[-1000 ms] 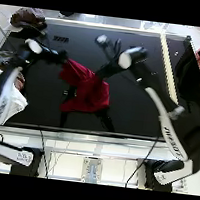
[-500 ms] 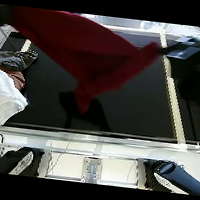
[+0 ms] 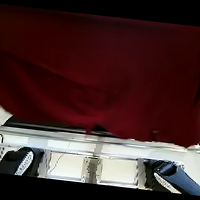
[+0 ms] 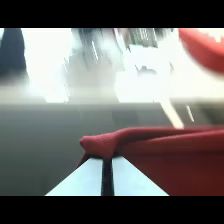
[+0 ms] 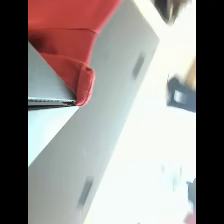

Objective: Fold the shirts.

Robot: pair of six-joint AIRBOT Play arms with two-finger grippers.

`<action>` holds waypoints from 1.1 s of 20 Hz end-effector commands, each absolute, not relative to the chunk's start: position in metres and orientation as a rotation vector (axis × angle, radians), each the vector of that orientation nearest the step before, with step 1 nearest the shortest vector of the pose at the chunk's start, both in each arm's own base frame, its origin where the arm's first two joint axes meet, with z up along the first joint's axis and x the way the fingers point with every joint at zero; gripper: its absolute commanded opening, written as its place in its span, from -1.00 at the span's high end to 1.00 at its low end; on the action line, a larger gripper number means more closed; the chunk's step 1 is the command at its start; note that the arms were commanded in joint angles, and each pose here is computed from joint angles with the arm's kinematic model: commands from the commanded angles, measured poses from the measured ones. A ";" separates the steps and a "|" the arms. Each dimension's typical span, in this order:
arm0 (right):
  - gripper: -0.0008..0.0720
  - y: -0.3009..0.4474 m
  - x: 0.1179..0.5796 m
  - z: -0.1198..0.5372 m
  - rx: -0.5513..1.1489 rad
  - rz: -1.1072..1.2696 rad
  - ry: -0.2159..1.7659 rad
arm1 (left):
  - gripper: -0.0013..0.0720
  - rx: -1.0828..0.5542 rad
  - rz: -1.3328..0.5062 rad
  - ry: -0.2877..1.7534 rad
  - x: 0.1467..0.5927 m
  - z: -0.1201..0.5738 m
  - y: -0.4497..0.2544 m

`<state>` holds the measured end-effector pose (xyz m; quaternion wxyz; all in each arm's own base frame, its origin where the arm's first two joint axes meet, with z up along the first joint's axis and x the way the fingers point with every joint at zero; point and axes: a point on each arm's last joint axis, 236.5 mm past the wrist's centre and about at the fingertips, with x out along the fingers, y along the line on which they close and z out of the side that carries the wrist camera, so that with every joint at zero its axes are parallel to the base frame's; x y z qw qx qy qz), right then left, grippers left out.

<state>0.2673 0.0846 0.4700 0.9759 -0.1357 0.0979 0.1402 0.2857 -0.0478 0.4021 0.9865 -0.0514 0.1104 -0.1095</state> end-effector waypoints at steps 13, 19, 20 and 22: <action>-0.71 0.111 0.603 0.249 0.064 0.259 0.427 | -0.98 -0.320 -0.033 0.645 0.553 0.102 0.012; -0.53 -0.080 0.450 0.319 -0.121 -0.189 0.630 | -0.96 -0.194 0.331 0.368 0.456 0.248 0.189; -0.53 -0.109 0.414 0.318 -0.082 -0.259 0.684 | -0.96 -0.181 0.408 0.355 0.429 0.257 0.216; -0.53 -0.144 0.357 0.300 -0.009 -0.337 0.794 | -0.96 -0.271 0.551 0.378 0.373 0.241 0.257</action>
